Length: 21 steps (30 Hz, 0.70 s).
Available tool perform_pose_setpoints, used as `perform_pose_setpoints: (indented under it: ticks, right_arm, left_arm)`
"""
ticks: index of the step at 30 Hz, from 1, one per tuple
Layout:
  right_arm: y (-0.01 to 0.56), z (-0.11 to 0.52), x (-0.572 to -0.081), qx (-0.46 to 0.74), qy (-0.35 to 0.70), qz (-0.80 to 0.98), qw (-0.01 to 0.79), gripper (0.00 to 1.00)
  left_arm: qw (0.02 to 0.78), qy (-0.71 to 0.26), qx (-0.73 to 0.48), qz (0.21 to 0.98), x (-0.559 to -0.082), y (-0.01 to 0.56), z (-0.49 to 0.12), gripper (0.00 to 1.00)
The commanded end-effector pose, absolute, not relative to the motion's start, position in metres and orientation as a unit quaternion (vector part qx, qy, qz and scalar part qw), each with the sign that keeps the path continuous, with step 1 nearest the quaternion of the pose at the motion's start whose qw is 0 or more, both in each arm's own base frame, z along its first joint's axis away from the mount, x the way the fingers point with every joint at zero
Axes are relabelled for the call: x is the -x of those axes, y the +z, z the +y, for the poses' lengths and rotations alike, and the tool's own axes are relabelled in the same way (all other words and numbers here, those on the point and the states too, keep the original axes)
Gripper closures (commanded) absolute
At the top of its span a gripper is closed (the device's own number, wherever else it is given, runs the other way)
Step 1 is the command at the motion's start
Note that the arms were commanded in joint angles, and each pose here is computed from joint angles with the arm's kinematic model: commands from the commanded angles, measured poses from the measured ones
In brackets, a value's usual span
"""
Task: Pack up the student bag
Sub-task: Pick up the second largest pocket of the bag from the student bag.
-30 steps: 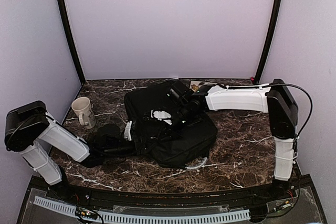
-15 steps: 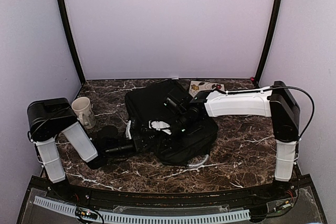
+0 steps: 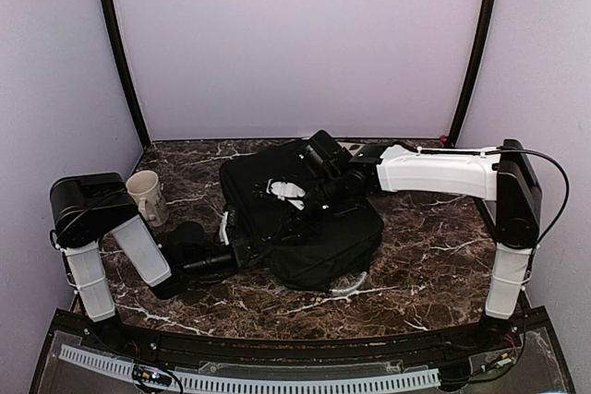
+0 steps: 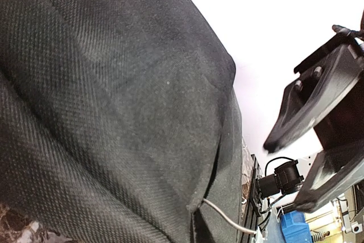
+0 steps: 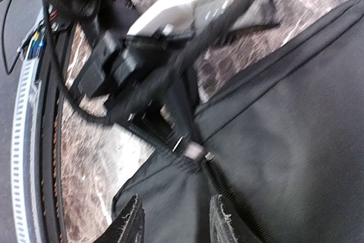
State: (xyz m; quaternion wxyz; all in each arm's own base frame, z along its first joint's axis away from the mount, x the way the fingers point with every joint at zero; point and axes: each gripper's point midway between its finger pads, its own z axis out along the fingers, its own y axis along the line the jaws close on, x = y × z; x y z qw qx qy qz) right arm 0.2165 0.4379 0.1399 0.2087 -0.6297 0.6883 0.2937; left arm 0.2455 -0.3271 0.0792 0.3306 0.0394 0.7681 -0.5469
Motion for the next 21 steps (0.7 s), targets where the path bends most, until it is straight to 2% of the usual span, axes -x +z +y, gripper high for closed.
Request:
perform_pose_setpoints:
  ticks: [1, 10, 21]
  right_arm:
    - [0.159, 0.458, -0.23, 0.623, 0.282, 0.679, 0.265, 0.59]
    - [0.147, 0.475, -0.221, 0.645, 0.257, 0.663, 0.278, 0.5]
    - [0.133, 0.487, -0.229, 0.623, 0.241, 0.688, 0.286, 0.49]
  left_arm:
    - [0.37, -0.573, -0.047, 0.73, -0.25, 0.108, -0.326, 1.0]
    - [0.37, -0.582, -0.038, 0.724, -0.251, 0.112, -0.326, 1.0]
    - [0.371, -0.583, -0.038, 0.722, -0.25, 0.114, -0.325, 1.0]
